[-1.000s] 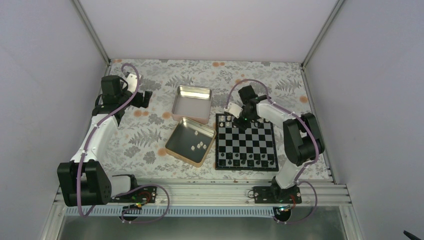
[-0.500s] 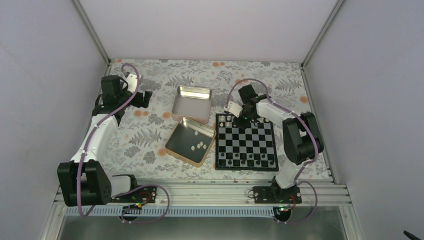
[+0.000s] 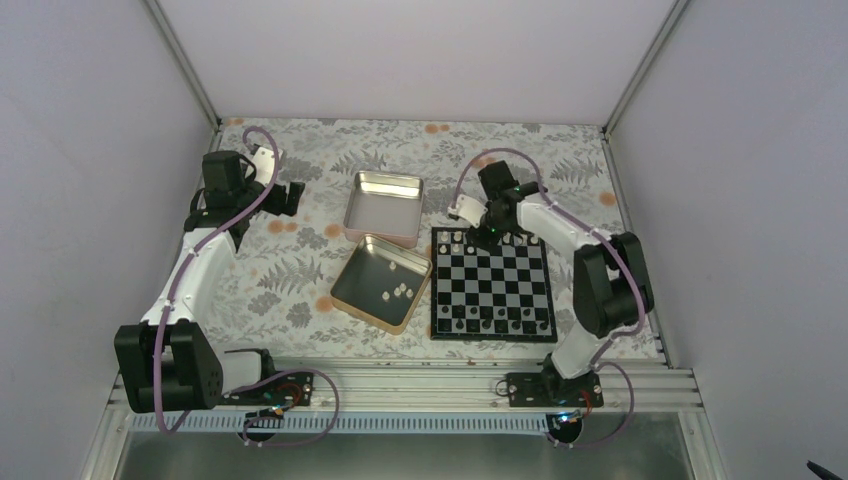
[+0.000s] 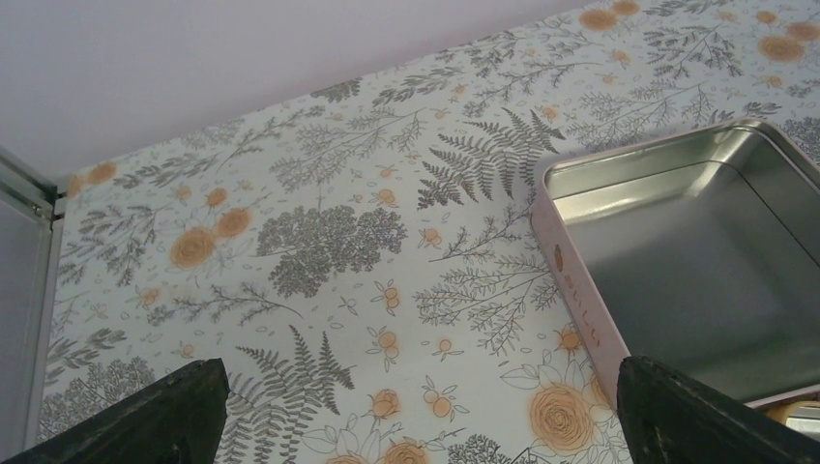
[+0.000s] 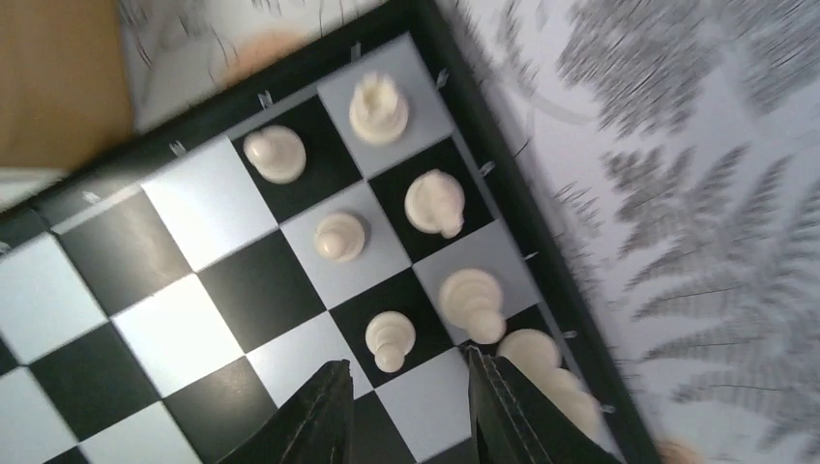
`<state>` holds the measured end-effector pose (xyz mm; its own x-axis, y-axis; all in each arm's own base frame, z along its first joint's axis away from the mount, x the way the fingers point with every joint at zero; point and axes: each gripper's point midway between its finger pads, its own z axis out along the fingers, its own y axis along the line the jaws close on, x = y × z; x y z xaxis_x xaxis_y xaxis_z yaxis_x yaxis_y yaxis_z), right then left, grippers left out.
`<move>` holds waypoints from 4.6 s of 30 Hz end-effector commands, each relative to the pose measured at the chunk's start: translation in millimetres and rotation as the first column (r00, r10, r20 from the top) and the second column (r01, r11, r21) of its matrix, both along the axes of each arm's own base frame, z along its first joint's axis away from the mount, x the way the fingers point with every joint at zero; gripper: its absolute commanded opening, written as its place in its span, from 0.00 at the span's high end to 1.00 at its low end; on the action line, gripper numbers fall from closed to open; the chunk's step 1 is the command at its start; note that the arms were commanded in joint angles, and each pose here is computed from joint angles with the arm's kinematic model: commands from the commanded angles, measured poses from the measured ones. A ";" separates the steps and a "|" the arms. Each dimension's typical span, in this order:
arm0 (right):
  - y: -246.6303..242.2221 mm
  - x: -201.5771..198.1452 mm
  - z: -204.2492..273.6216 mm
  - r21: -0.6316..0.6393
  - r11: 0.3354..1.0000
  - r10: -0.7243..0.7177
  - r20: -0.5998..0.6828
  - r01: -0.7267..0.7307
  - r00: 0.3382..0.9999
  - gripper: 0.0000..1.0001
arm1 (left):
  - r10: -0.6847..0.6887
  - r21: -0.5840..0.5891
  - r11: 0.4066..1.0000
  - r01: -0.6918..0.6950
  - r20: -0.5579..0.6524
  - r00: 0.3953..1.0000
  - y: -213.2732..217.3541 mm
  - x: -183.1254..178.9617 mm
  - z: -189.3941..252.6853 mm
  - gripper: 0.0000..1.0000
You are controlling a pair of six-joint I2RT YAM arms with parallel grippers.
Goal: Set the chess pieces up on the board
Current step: Place the chess piece on the chessboard, then pick up the chess piece from the storage box, then place the chess piece on the chessboard.
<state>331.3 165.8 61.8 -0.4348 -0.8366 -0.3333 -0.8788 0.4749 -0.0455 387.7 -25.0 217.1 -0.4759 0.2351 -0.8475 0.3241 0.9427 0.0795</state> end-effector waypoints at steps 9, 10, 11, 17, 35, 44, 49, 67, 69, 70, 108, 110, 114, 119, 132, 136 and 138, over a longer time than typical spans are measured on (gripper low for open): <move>109.7 -29.2 114.7 0.086 0.971 0.205 0.164 -0.221 0.965 0.68 | -0.018 -0.002 1.000 0.018 0.013 1.000 -2.0 -1.8 6.2 0.00; 119.3 -32.1 111.9 0.093 0.966 0.227 0.154 -0.243 0.962 0.70 | -0.017 -0.001 1.000 0.017 0.016 1.000 -1.8 -2.1 7.2 0.00; 129.1 -34.2 100.1 0.087 0.961 0.249 0.126 -0.261 0.960 0.71 | -0.015 0.001 1.000 0.015 0.019 1.000 -1.3 -2.3 8.2 0.00; 168.7 -47.1 61.8 0.083 0.931 0.353 0.057 -0.356 0.934 0.71 | -0.016 -0.001 1.000 0.016 0.017 1.000 -1.6 -2.3 7.3 0.00; 195.8 -43.0 -9.6 -0.056 0.910 0.412 0.021 -0.410 0.911 0.73 | -0.005 0.008 1.000 0.005 0.020 1.000 0.7 -2.1 5.8 0.00; 195.6 -36.6 -18.6 -0.086 0.909 0.411 0.029 -0.407 0.911 0.72 | -0.007 0.009 1.000 0.007 0.020 1.000 0.5 -2.9 5.8 0.00; 197.4 -34.2 -23.3 -0.090 0.909 0.410 0.027 -0.406 0.912 0.71 | -0.007 0.009 1.000 0.007 0.020 1.000 0.4 -3.1 5.9 0.00; 183.9 -40.0 63.0 -0.020 0.932 0.361 0.155 -0.363 0.919 0.94 | -0.011 0.007 1.000 0.011 0.015 1.000 -0.2 -2.2 4.5 0.00; 171.1 -35.7 79.9 -0.019 0.943 0.329 0.193 -0.331 0.925 0.94 | -0.010 0.007 1.000 0.010 0.018 1.000 0.0 -1.9 5.8 0.00; 160.7 -33.5 82.7 -0.021 0.950 0.309 0.201 -0.311 0.930 0.94 | -0.010 0.007 1.000 0.010 0.019 1.000 -0.1 -1.8 6.0 0.00; -25.7 -2.4 -4.1 -0.006 0.998 -0.062 -0.019 0.062 0.998 0.91 | -0.022 -0.003 1.000 0.022 0.002 1.000 -2.4 -0.7 0.7 0.00; -26.2 -1.2 -6.7 -0.011 0.998 -0.062 -0.022 0.062 0.998 0.91 | -0.022 -0.001 1.000 0.022 0.002 1.000 -2.2 -0.8 0.4 0.00; -26.4 0.7 -10.5 -0.014 0.998 -0.064 -0.032 0.064 0.997 0.91 | -0.022 -0.001 1.000 0.022 0.003 1.000 -2.2 -0.8 0.7 0.00; -28.0 0.2 -15.6 -0.022 0.998 -0.068 -0.047 0.067 0.997 0.91 | -0.021 -0.002 1.000 0.021 0.004 1.000 -2.2 -0.7 1.2 0.00; -27.9 3.9 -19.4 -0.024 0.997 -0.068 -0.048 0.067 0.997 0.83 | -0.020 -0.001 1.000 0.020 0.005 1.000 -2.0 -1.0 1.5 0.00; -29.1 8.3 -14.8 -0.024 0.997 -0.075 -0.021 0.075 0.997 0.77 | -0.017 0.000 1.000 0.017 0.007 1.000 -1.4 -0.9 2.2 0.00; -27.7 8.5 -8.5 -0.013 0.998 -0.069 -0.013 0.069 0.997 0.74 | -0.019 0.001 1.000 0.019 0.007 1.000 -1.7 -1.6 2.3 0.00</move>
